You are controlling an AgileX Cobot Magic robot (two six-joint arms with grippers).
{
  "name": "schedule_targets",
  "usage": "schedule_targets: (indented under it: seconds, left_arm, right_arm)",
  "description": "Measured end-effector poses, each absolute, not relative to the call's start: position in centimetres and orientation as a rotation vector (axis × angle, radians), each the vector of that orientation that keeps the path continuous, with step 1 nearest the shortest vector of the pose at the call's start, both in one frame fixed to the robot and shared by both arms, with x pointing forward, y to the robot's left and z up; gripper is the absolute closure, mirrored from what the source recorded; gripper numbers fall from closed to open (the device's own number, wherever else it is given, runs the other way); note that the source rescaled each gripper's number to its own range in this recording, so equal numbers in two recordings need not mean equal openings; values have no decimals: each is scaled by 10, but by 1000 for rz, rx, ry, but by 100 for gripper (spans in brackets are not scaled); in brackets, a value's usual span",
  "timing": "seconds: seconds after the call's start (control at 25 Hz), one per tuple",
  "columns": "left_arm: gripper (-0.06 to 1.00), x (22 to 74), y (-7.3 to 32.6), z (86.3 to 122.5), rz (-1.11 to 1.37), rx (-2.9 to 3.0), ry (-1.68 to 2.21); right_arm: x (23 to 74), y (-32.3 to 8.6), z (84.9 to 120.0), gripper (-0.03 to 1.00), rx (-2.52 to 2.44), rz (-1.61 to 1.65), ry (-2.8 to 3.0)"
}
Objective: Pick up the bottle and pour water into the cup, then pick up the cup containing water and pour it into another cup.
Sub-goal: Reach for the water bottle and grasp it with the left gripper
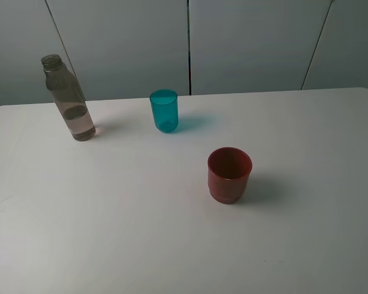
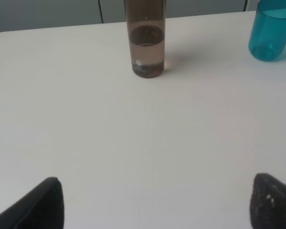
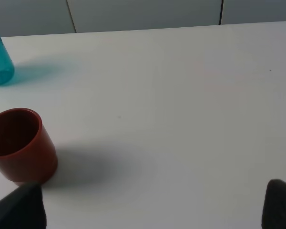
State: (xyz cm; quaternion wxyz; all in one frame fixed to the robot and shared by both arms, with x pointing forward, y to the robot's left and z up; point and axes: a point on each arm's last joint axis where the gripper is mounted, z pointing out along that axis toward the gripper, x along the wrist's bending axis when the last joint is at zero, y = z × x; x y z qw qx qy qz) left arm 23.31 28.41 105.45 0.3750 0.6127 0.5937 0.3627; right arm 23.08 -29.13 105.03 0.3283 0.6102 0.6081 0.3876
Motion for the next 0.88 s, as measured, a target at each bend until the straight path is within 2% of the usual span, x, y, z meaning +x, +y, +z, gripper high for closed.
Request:
schedule_targets:
  seconds: [0.72,0.88]
  left_arm:
    - [-4,233,284,1055,923,1554,1532]
    - [-4,228,286,1066,952,1480,1547]
  right_arm:
    - [231,-291,1050,-3,1597,1014,1592]
    - [231,-291,1050,-3,1597,1014,1592]
